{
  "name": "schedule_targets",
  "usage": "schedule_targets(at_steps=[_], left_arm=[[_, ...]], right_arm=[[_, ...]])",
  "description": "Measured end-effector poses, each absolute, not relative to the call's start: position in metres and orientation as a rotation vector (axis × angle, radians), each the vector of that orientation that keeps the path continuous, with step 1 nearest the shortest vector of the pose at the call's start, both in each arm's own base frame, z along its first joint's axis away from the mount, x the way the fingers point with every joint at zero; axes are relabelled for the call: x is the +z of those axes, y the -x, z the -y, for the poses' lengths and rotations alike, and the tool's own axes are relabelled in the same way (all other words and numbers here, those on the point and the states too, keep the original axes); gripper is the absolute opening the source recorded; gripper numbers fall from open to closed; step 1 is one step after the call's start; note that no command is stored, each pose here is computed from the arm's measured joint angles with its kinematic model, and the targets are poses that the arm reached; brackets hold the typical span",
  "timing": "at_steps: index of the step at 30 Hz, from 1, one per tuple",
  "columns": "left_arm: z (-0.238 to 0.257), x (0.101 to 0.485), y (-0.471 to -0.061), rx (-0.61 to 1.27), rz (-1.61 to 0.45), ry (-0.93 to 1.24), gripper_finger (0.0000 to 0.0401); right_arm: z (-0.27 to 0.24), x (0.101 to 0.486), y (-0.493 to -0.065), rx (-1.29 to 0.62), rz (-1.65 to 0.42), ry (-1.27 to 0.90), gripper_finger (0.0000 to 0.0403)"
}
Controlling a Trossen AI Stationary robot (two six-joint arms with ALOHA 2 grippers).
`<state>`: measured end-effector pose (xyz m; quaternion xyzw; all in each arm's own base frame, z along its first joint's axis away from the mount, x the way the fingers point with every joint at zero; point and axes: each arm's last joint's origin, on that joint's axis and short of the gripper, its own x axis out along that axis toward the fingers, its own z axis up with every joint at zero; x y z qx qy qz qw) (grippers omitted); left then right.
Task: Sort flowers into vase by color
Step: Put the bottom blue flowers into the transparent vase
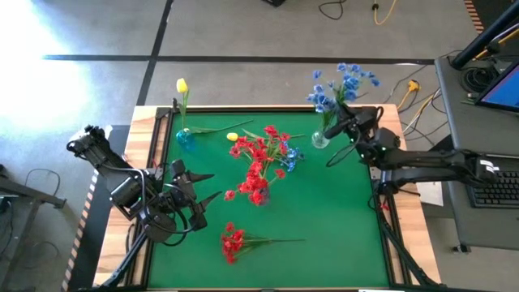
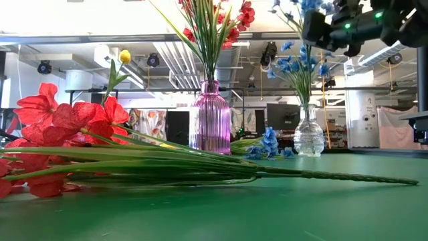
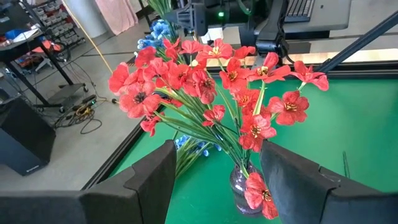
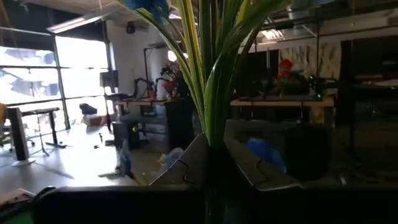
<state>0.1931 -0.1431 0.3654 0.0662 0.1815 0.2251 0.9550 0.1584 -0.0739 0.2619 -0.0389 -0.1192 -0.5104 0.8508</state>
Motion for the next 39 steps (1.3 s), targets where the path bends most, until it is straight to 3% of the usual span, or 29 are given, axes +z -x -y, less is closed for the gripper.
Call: schedule_targets(at_steps=[23, 39], left_arm=[[0.143, 0.365, -0.193, 0.458, -0.373, -0.142, 0.0217], [0.143, 0.365, -0.192, 0.459, -0.377, -0.147, 0.0217]], right_arm=[[0.082, 0.244, -0.172, -1.080, 0.142, 0.090, 0.0034], [0.081, 0.238, -0.172, -1.069, 0.074, 0.077, 0.0127]])
